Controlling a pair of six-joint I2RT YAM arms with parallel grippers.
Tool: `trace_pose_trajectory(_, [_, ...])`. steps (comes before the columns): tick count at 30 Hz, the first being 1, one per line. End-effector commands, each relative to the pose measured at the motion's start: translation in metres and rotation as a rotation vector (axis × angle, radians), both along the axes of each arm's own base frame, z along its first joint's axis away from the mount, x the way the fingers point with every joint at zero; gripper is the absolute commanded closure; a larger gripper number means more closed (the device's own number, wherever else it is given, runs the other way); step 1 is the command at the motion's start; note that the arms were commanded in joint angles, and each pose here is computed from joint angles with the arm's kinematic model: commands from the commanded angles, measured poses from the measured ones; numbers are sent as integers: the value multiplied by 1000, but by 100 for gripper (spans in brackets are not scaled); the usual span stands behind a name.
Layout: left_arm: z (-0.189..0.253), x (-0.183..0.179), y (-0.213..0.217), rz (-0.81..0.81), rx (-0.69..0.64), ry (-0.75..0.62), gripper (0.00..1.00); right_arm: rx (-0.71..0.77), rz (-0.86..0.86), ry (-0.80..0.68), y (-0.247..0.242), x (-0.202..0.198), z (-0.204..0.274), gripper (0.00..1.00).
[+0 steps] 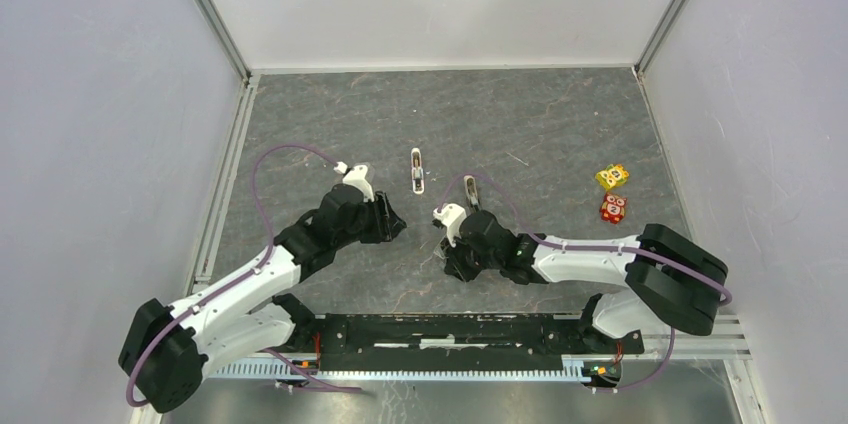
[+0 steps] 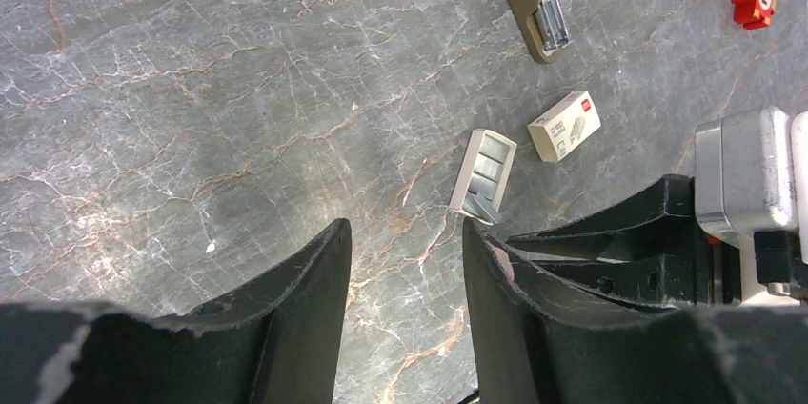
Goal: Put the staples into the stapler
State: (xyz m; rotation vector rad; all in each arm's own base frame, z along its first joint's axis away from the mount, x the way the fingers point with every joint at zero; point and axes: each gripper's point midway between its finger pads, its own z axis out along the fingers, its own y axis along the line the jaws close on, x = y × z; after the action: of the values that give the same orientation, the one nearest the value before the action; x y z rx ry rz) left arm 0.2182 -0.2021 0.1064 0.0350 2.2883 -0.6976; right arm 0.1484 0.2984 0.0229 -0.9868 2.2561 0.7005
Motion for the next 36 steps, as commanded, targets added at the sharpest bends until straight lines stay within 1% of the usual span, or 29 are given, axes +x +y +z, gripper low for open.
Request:
trace_pose_trajectory(1, [23, 6, -3, -36, -8, -78, 46, 64, -22, -43, 10, 8, 22, 81])
trace_pose_trajectory(6, [32, 4, -4, -87, 2, -123, 45, 93, -37, -50, 12, 9, 31, 81])
trace_pose_trajectory(9, [38, 3, -4, -118, 13, -149, 44, 78, -52, -42, 10, 11, 27, 80])
trace_pose_trajectory(13, [39, 2, -4, -121, 15, -142, 43, 48, -72, -9, 5, 8, 14, 80])
trace_pose_trajectory(18, [35, 0, -5, -125, 15, -127, 43, 78, -74, 16, 7, 4, 16, 80])
trace_pose_trajectory(21, [35, 0, -5, -123, 12, -126, 43, 80, -82, 25, 6, 4, 15, 77])
trace_pose_trajectory(25, [36, 0, -6, -124, 7, -127, 42, 72, -89, 51, 3, 2, 9, 79])
trace_pose_trajectory(28, [35, 0, -6, -126, 6, -125, 42, 98, -96, 72, 4, 0, 9, 80])
trace_pose_trajectory(32, [33, -2, -4, -124, 9, -121, 42, 142, -113, 97, 5, -1, 12, 77])
trace_pose_trajectory(36, [35, -2, -5, -126, 6, -127, 41, 191, -126, 135, 5, -2, 14, 78])
